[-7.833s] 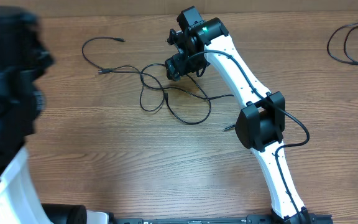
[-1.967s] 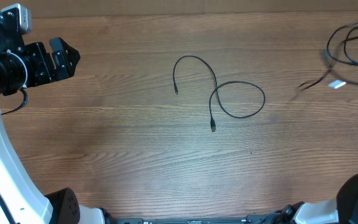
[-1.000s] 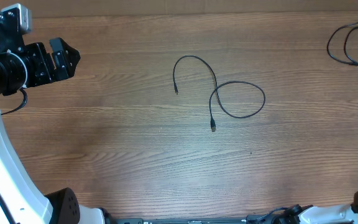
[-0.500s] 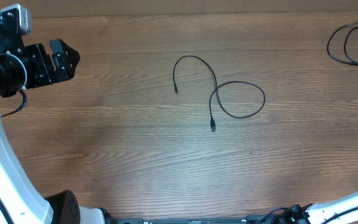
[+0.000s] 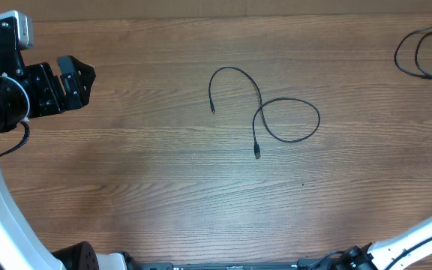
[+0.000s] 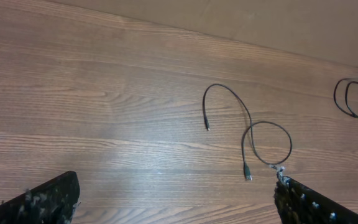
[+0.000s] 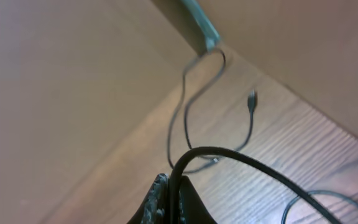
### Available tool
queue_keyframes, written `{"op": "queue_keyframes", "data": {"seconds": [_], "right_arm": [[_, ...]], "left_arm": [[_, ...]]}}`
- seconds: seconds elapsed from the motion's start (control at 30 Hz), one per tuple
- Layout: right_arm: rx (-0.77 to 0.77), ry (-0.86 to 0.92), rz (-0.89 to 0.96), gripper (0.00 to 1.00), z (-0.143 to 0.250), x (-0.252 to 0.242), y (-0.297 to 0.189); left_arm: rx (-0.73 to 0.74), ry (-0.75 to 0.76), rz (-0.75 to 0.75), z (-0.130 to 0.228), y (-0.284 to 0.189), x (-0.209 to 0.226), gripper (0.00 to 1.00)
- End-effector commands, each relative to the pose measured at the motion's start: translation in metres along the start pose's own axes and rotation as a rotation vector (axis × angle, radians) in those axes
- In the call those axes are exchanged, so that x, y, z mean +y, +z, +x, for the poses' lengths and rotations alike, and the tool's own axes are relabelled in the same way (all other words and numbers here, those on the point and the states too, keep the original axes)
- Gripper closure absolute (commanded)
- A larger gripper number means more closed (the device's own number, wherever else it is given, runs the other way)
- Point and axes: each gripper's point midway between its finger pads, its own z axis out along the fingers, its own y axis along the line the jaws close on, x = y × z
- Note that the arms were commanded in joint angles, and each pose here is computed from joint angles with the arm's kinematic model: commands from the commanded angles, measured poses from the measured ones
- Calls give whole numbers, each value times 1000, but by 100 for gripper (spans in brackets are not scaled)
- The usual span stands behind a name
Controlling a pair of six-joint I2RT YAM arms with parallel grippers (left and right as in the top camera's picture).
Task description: Untangle cables
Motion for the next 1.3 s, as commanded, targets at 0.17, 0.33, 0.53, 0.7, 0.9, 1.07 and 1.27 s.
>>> {"op": "queue_keyframes", "data": {"seconds": [0.17, 0.33, 0.53, 0.7, 0.9, 1.07, 1.27], "right_arm": [[181, 53, 139, 96, 73, -64, 84], [223, 99, 251, 96, 103, -112, 96], [248, 162, 193, 96, 126, -126, 105], [255, 159, 210, 96, 128, -127, 105], [261, 218, 105, 0, 127, -108, 106], [254, 205, 41, 0, 112, -79, 95], [175, 68, -30, 0, 75, 4, 63]], "left_arm": [[-7, 9, 13, 1, -4, -5, 0], [-7, 8, 13, 1, -4, -5, 0], [-7, 8, 13, 1, -4, -5, 0], [-7, 9, 13, 1, -4, -5, 0], [-7, 9, 13, 1, -4, -5, 0], [-7, 9, 13, 1, -4, -5, 0], [-7, 9, 13, 1, -4, -5, 0]]}}
